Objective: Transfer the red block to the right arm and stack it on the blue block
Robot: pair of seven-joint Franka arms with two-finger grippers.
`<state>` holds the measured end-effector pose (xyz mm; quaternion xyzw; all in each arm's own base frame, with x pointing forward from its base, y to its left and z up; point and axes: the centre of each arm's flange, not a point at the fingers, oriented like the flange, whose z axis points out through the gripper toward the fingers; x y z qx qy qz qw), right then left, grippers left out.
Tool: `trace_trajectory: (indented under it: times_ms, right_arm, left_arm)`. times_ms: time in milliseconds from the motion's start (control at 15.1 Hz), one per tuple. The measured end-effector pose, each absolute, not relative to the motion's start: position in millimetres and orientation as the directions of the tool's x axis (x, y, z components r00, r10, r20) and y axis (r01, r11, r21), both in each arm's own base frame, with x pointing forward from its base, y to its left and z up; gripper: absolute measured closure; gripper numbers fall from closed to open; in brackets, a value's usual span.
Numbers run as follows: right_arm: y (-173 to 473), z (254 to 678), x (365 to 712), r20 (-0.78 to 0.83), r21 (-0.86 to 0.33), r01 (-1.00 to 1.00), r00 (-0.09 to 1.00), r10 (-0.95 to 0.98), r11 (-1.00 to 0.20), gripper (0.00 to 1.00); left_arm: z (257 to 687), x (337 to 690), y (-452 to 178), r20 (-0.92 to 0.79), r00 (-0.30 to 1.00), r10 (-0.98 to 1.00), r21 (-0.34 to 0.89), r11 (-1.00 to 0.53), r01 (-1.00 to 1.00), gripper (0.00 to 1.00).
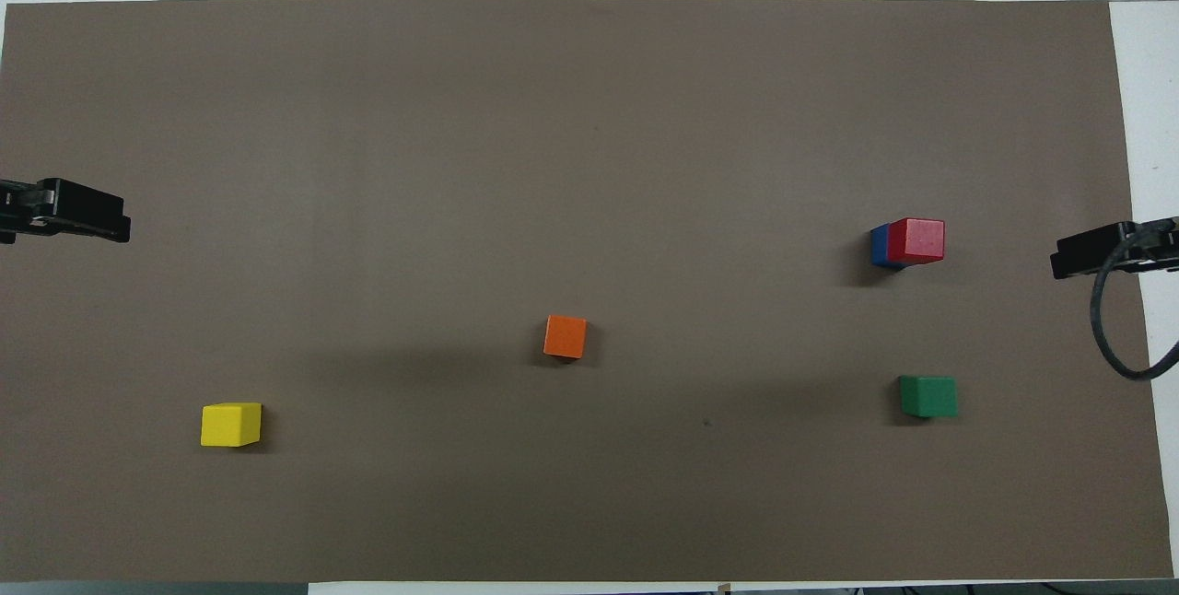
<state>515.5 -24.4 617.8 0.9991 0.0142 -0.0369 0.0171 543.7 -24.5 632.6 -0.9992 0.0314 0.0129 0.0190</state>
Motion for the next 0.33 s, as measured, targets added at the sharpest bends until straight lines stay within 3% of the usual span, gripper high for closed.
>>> trace_trajectory:
  times_ms: [332]
  right_arm:
    - [-25.2, 618.2, 515.6, -0.072, 0.033, 0.028, 0.997, 0.026, -0.999, 0.0]
  left_arm:
    - [632.6, 543.7, -24.5, -0.027, 0.998, -0.062, -0.037, -0.997, -0.063, 0.0]
